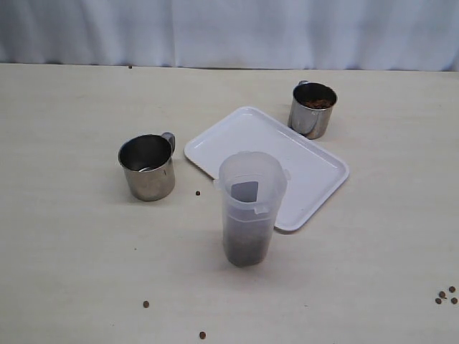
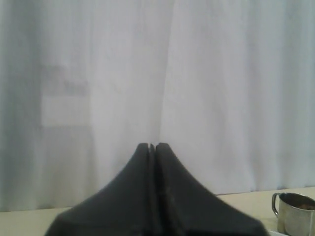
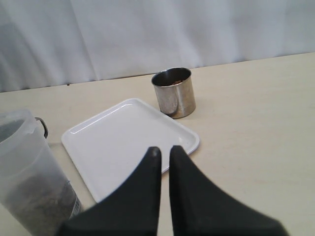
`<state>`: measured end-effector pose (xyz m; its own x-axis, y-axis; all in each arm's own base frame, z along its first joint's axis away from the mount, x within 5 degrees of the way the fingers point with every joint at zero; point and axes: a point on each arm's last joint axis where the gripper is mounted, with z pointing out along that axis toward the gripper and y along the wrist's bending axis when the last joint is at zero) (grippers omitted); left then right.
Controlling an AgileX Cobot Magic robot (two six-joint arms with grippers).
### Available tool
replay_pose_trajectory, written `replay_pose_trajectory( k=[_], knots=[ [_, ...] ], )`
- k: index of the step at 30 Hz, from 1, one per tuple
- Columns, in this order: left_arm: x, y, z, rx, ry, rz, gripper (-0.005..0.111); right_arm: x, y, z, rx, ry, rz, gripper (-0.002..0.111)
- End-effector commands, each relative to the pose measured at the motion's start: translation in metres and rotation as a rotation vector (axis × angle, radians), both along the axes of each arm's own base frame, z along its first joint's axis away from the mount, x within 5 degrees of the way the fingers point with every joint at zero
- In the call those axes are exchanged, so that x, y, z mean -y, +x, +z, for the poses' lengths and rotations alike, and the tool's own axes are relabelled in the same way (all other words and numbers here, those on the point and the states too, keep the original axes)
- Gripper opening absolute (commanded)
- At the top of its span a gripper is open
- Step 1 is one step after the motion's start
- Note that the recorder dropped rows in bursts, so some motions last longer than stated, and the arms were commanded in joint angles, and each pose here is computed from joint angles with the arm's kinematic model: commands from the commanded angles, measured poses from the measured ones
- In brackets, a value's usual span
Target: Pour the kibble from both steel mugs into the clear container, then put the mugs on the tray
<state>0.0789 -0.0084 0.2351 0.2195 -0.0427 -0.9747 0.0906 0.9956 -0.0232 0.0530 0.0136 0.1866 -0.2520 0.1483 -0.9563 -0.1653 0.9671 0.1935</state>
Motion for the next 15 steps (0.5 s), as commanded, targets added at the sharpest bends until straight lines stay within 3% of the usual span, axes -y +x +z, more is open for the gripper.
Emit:
replay_pose_trajectory(
  k=[1,6,15],
  knots=[
    [-0.0044,-0.0081,-0.0012,0.034,-0.007,0.056,0.000,0.0000,0.0005,-0.0002,0.010,-0.003,0.001,0.005],
    [-0.0049,-0.0133,-0.0007,0.053,0.008,0.071,0.000,0.0000,0.0005,-0.0002,0.010,-0.003,0.001,0.005],
    [-0.0066,-0.0118,-0.0082,-0.029,0.040,0.097,0.000,0.0000,0.0005,-0.0002,0.010,-0.003,0.001,0.005]
  ],
)
